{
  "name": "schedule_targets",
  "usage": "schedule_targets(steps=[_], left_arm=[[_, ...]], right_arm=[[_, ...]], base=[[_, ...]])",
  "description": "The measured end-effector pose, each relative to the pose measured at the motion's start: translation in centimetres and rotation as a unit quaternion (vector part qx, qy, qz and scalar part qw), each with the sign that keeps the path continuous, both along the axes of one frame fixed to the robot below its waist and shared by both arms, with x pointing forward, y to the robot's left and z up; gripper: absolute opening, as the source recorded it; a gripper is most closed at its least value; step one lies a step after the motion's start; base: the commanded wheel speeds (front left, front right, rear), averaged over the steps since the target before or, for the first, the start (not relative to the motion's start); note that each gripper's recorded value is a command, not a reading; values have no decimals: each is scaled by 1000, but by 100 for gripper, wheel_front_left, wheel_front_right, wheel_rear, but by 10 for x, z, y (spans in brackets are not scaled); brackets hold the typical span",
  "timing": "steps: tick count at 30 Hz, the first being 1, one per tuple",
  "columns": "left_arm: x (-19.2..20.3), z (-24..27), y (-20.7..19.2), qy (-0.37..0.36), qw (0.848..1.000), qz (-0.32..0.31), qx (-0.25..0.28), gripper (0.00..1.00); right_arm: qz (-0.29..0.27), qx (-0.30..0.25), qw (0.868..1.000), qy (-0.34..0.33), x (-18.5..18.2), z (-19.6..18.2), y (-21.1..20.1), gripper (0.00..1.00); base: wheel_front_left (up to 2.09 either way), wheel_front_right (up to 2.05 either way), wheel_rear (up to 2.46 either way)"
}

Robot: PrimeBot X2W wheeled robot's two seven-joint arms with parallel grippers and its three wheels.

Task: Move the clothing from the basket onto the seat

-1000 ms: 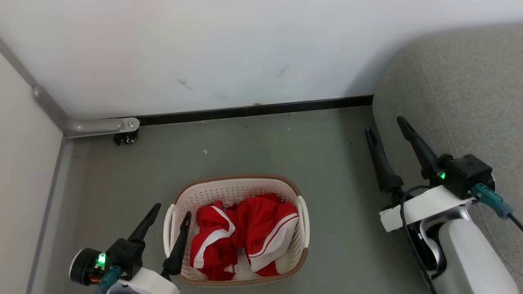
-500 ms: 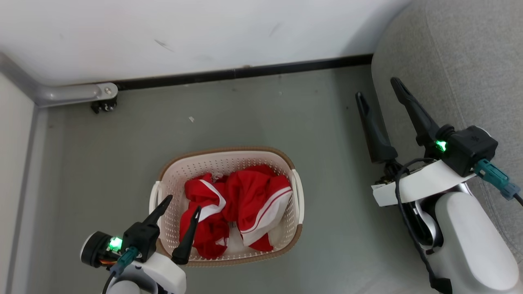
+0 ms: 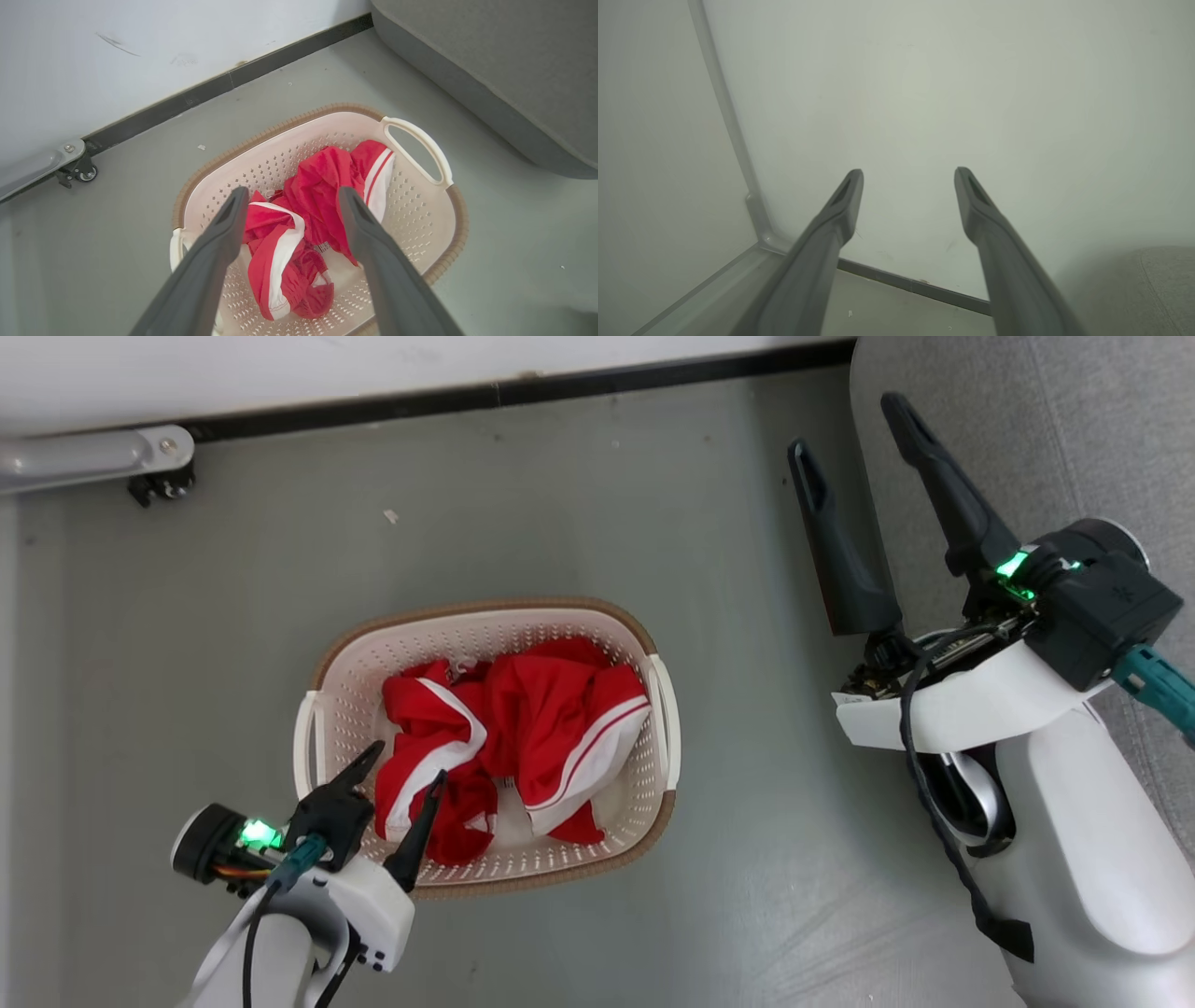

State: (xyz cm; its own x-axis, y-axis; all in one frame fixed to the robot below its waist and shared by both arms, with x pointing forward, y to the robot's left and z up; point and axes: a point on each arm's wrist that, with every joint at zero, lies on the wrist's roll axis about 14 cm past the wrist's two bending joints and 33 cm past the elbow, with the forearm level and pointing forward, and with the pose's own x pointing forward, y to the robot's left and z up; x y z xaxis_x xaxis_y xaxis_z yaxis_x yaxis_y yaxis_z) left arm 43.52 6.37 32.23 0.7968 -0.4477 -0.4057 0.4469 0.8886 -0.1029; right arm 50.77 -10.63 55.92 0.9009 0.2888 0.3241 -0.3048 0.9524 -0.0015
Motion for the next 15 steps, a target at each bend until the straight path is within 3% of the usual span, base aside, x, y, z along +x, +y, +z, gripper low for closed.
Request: schedule_targets(steps=[15], left_arm=[[7,-66,-16,55,994,-81,58,100]], right_arm=[[23,11,999,-30,28,-3,11,100]], base=[[0,0,0]])
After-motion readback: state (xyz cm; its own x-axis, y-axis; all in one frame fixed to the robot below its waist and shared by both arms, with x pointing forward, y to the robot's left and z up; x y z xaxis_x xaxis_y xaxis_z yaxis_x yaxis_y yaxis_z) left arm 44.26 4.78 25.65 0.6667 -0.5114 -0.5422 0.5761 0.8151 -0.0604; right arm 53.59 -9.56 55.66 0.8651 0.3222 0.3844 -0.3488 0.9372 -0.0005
